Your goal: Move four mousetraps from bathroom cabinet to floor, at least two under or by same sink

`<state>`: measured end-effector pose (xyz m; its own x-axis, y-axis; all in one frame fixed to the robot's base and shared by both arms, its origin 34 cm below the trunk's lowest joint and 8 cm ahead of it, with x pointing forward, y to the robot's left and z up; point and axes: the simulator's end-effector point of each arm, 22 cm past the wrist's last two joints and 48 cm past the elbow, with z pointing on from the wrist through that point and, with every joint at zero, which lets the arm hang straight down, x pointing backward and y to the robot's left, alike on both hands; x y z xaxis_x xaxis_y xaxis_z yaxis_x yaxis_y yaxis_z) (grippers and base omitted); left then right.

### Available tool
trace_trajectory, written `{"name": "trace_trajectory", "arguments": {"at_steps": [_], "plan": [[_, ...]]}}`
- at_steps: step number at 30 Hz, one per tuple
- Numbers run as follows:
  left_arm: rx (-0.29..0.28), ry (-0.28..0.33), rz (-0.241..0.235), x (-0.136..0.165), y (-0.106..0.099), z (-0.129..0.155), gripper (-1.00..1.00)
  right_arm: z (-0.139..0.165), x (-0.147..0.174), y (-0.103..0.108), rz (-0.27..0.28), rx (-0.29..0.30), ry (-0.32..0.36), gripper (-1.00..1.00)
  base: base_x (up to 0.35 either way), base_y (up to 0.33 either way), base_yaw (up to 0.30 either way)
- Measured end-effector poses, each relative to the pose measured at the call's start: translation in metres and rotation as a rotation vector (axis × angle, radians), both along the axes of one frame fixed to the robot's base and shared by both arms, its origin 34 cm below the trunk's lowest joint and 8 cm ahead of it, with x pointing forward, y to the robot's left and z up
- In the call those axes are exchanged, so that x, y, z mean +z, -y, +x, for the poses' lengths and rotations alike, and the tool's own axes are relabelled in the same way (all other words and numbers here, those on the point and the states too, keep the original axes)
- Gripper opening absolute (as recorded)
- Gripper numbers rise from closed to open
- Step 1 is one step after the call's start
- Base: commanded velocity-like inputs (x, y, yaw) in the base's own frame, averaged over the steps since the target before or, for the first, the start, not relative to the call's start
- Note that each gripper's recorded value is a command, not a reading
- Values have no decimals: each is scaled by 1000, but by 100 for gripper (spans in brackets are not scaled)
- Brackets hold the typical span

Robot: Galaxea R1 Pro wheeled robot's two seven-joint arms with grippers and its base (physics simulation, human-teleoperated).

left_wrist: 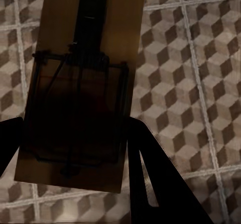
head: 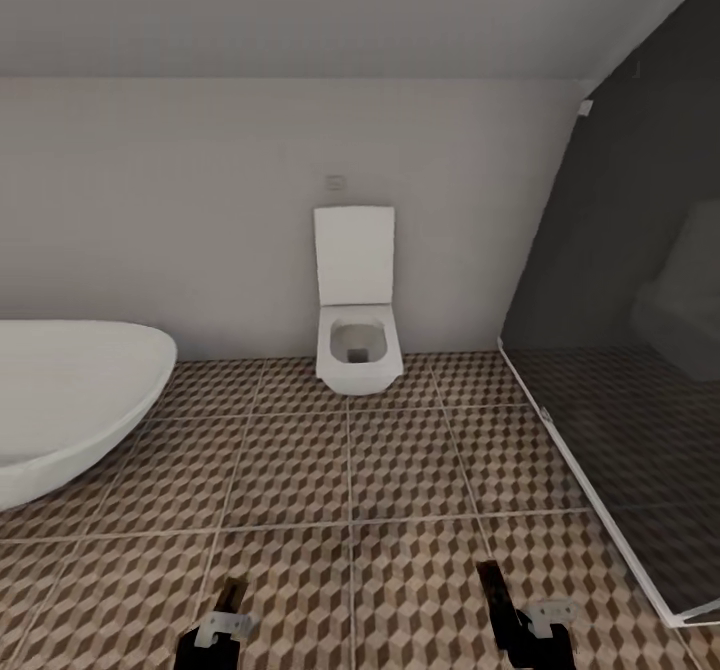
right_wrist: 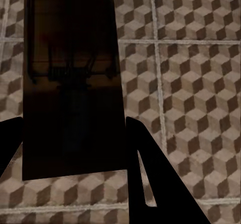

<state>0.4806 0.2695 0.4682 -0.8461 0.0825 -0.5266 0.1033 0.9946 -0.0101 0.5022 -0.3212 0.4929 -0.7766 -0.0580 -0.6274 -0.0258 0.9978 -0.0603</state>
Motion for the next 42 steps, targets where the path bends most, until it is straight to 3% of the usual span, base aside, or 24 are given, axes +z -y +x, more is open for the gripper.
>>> {"name": "trace_trajectory", "arguments": {"at_steps": [14,42], "plan": [[0,6,0,2,0,2,-100,2,3,8,-28,-23,7,-100,0,0,284],[0,19,0,6,0,7,-100,6,7,7,-28,-24,20,-100,0,0,284]]}}
